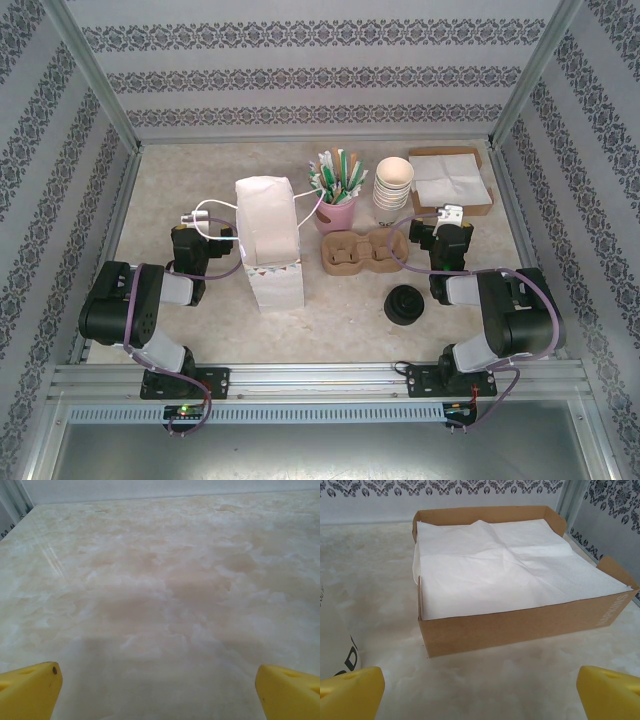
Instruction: Pack the takeout coffee
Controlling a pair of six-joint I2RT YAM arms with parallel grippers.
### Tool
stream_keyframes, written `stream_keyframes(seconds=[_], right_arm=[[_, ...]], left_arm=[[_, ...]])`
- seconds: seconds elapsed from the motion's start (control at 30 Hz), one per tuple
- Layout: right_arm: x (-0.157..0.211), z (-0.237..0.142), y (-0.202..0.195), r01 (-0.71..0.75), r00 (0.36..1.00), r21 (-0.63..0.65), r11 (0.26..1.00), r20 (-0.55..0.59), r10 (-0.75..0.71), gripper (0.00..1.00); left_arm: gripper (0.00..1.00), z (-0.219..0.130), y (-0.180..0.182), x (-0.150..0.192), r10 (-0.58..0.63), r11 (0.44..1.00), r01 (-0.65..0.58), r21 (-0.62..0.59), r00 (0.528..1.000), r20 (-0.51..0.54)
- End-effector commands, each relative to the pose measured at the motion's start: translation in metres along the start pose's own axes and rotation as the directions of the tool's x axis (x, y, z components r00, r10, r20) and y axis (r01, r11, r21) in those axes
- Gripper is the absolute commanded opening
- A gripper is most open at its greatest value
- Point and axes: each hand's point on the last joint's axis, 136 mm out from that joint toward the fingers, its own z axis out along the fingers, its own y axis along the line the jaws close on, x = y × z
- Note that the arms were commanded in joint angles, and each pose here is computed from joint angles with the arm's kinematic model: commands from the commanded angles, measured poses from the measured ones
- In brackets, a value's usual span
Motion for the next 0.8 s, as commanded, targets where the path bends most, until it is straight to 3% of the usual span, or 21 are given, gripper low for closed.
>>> stream_keyframes(seconds=[0.0, 0.07, 0.17, 0.3, 0.5, 0.6, 0.67, 0.77], right_arm=[[-0.023, -0.001, 0.005, 0.018, 0.998, -0.032, 0.999, 0.059, -0.016, 0.98], [-0.03, -0.01, 0.0, 0.027, 0.996, 0.011, 1.0, 0.084, -0.028, 0.98], [-0.035, -0.024, -0.01, 0.045, 0.999, 0.056, 0.997, 0.006, -0.046, 0.98], [-0.042, -0.049, -0.029, 0.012, 0.999, 0.13, 0.991, -0.047, -0.006, 0.98], [-0.04, -0.092, -0.063, -0.194, 0.973, 0.257, 0.947, -0.075, 0.22, 0.98], [-0.038, -0.111, -0.066, -0.286, 0.94, 0.241, 0.927, -0.118, 0.321, 0.98], [-0.039, -0.123, -0.07, -0.365, 0.908, 0.25, 0.897, -0.119, 0.403, 0.98], [-0.05, -0.133, -0.064, -0.442, 0.874, 0.183, 0.878, -0.132, 0.467, 0.98]], left_arm=[[1.0, -0.007, 0.002, -0.024, -0.011, 1.0, 0.01, 0.009, 0.996, 0.091], [1.0, -0.017, 0.006, -0.035, -0.016, 1.0, 0.017, -0.003, 0.995, 0.102], [1.0, -0.035, 0.013, -0.047, -0.039, 0.999, 0.041, -0.032, 0.996, 0.075], [1.0, -0.071, 0.033, -0.054, -0.155, 0.98, 0.165, -0.11, 0.983, 0.099], [1.0, -0.135, 0.047, -0.073, -0.27, 0.95, 0.281, -0.132, 0.958, 0.101], [1.0, -0.166, 0.058, -0.078, -0.34, 0.921, 0.357, -0.157, 0.932, 0.124], [1.0, -0.189, 0.064, -0.084, -0.432, 0.877, 0.452, -0.161, 0.89, 0.147], [1.0, -0.214, 0.059, -0.102, -0.408, 0.899, 0.421, -0.119, 0.905, 0.119]])
